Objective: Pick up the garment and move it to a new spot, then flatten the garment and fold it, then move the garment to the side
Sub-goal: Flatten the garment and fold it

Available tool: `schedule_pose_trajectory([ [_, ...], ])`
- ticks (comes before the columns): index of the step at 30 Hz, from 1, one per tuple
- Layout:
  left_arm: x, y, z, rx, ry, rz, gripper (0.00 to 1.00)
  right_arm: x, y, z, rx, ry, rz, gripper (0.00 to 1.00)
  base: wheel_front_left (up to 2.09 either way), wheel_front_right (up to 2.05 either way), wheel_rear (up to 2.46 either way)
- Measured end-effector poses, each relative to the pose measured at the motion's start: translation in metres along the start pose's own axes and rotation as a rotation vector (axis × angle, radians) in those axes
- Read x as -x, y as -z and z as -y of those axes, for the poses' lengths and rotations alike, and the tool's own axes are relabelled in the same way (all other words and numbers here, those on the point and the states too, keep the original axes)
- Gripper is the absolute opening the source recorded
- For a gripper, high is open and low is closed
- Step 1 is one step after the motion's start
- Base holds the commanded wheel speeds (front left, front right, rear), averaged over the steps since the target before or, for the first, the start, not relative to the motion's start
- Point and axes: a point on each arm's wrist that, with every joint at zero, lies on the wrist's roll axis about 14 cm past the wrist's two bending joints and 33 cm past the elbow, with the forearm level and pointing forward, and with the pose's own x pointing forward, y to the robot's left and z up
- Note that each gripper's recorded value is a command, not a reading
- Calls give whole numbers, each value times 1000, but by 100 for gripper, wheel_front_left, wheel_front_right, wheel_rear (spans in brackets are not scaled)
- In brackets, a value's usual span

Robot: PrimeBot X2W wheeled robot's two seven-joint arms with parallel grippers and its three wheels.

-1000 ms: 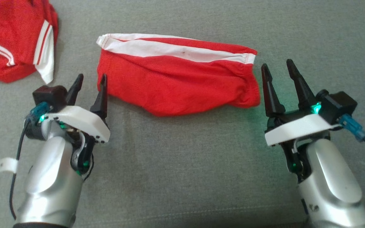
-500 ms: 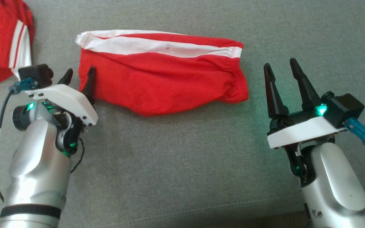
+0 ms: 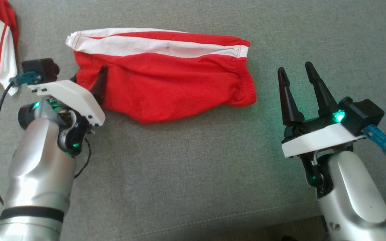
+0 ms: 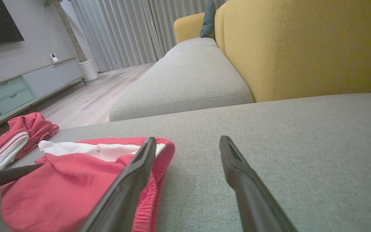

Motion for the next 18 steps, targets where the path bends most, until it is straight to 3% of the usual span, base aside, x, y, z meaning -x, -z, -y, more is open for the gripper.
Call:
schedule_pose_trajectory([
  [2, -1, 2, 5, 2, 19, -9, 20, 0, 0, 0, 0, 0, 0, 100, 0, 0, 0],
  [3, -1, 2, 7, 2, 24, -11, 0, 0, 0, 0, 0, 0, 0, 100, 0, 0, 0],
  [18, 36, 8, 3, 40, -3, 55, 0, 1, -14, -10, -4, -22, 38, 100, 0, 0, 0],
])
